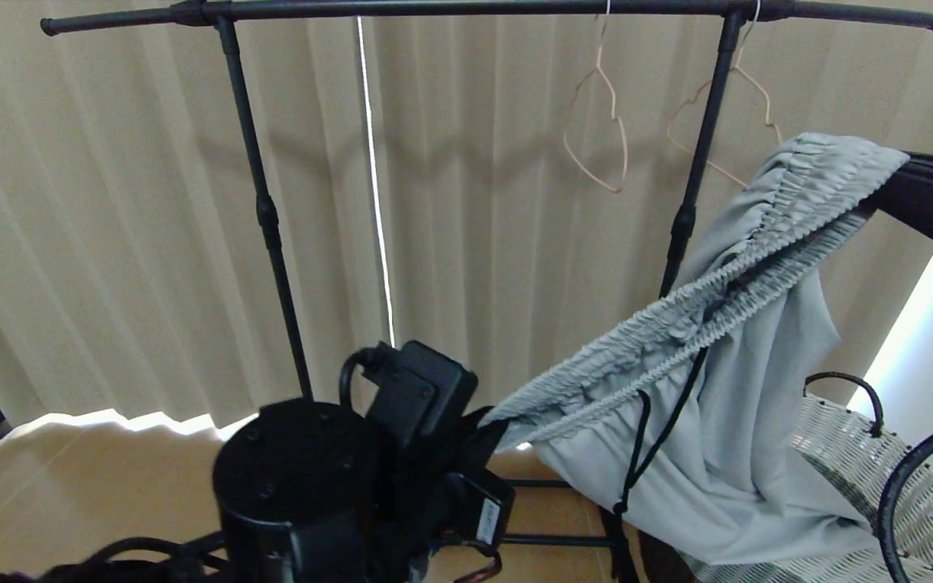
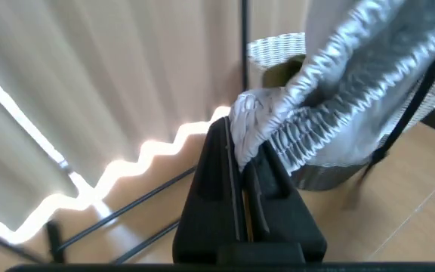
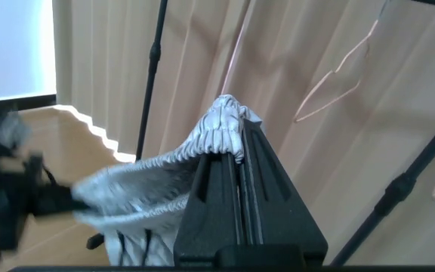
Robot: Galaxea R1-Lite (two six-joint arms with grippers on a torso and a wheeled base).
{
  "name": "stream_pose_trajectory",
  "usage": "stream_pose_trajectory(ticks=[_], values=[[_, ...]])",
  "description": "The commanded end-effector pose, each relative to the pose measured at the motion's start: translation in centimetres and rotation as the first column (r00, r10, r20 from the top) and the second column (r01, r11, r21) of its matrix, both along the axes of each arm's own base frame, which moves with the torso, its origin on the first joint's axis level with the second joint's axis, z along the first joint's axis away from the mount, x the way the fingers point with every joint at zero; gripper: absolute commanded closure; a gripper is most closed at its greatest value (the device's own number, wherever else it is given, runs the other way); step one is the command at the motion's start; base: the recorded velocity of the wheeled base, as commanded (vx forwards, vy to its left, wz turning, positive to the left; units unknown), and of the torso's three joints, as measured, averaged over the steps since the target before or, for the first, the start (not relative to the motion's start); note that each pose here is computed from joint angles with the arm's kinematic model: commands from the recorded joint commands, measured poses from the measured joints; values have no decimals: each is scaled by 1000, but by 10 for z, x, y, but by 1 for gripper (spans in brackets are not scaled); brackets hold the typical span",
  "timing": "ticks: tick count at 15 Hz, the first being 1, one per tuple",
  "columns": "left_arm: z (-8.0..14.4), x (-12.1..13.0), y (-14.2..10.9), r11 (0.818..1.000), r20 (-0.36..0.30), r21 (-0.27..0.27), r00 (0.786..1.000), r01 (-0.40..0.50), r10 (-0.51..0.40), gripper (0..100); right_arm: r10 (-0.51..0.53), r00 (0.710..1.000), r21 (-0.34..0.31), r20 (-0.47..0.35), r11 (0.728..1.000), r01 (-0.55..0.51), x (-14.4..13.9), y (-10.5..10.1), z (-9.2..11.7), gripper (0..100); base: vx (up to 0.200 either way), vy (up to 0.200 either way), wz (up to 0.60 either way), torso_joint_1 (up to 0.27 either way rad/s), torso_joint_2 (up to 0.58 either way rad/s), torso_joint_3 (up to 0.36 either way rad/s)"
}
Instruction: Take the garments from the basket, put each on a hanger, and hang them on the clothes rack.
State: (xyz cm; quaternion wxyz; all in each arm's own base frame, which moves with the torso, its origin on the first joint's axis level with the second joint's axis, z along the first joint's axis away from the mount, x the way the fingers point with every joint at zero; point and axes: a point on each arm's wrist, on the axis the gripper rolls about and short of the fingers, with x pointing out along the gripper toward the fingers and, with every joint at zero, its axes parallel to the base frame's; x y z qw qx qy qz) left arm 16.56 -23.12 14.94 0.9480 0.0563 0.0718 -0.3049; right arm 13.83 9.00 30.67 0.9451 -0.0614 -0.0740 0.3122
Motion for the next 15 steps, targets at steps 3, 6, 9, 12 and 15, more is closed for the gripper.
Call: stream_pose_trajectory(ticks=[3, 6, 9, 12, 15], values=[[133, -14, 63, 978, 77, -209, 997, 1, 15, 100, 1, 999, 28, 45, 1000, -2, 5, 3, 19, 100, 0, 0, 0, 0, 0, 0], [180, -32, 84, 970, 72, -219, 993, 106, -93, 100, -2, 996, 55, 91, 998, -4, 1, 1, 34, 100, 0, 0, 0, 0, 0, 0], [216, -31, 92, 950, 145, -285, 986, 125, -86, 100, -4, 992, 79, 128, 997, -6, 0, 0, 48, 100, 0, 0, 0, 0, 0, 0], [210, -20, 92, 963, 113, -259, 992, 77, -49, 100, -2, 994, 67, 107, 998, -5, 4, 3, 43, 100, 0, 0, 0, 0, 0, 0], [180, -8, 85, 989, -25, -146, 999, 29, -33, 100, -3, 1000, 12, 20, 1000, 3, 12, 7, 15, 100, 0, 0, 0, 0, 0, 0]])
